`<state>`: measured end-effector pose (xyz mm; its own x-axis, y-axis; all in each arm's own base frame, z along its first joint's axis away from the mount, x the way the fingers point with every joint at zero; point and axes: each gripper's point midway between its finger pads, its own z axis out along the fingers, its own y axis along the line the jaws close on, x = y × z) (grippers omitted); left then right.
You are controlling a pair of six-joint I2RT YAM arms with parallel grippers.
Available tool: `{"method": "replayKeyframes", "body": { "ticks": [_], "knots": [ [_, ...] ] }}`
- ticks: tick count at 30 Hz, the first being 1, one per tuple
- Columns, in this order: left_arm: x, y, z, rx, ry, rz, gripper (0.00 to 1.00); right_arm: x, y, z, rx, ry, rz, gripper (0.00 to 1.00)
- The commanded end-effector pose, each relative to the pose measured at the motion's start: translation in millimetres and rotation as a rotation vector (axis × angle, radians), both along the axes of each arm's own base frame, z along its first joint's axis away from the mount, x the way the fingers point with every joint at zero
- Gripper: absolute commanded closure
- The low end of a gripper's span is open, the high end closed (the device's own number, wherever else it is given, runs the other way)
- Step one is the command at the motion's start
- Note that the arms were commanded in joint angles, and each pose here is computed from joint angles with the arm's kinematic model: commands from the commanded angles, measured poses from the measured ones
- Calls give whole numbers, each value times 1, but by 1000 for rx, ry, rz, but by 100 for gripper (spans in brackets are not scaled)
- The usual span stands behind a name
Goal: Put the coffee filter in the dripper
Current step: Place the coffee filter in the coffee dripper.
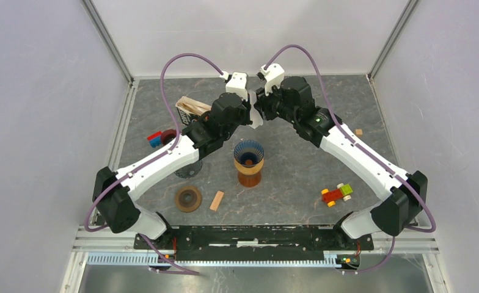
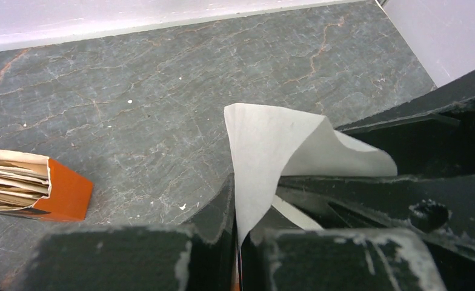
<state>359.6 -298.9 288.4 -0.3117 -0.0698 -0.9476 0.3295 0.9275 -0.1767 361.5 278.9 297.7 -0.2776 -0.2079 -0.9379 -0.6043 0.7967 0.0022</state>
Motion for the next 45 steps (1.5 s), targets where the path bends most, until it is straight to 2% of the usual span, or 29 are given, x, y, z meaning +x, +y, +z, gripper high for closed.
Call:
{"method": "replayKeyframes", "body": {
  "ticks": [1, 4, 11, 14, 31, 45],
  "knots": [
    [-1, 2, 27, -95, -36, 20, 93, 7, -4, 25, -2, -84, -34, 65],
    [-1, 1, 29, -100, -36, 17, 93, 5, -1, 22, -3, -81, -22, 65],
    [-2, 4, 29, -94, -47, 16, 95, 5, 0, 23, -19, -94, -25, 73],
    [-2, 5, 29, -81, -57, 19, 98, 8, -4, 25, -48, -118, -36, 74],
    [-4, 11, 29, -33, -104, -3, 98, 7, -15, 31, -80, -154, -66, 76],
    [-6, 15, 27, -3, -127, -90, 98, -5, -3, 27, -49, -143, 34, 76]
  ]
}}
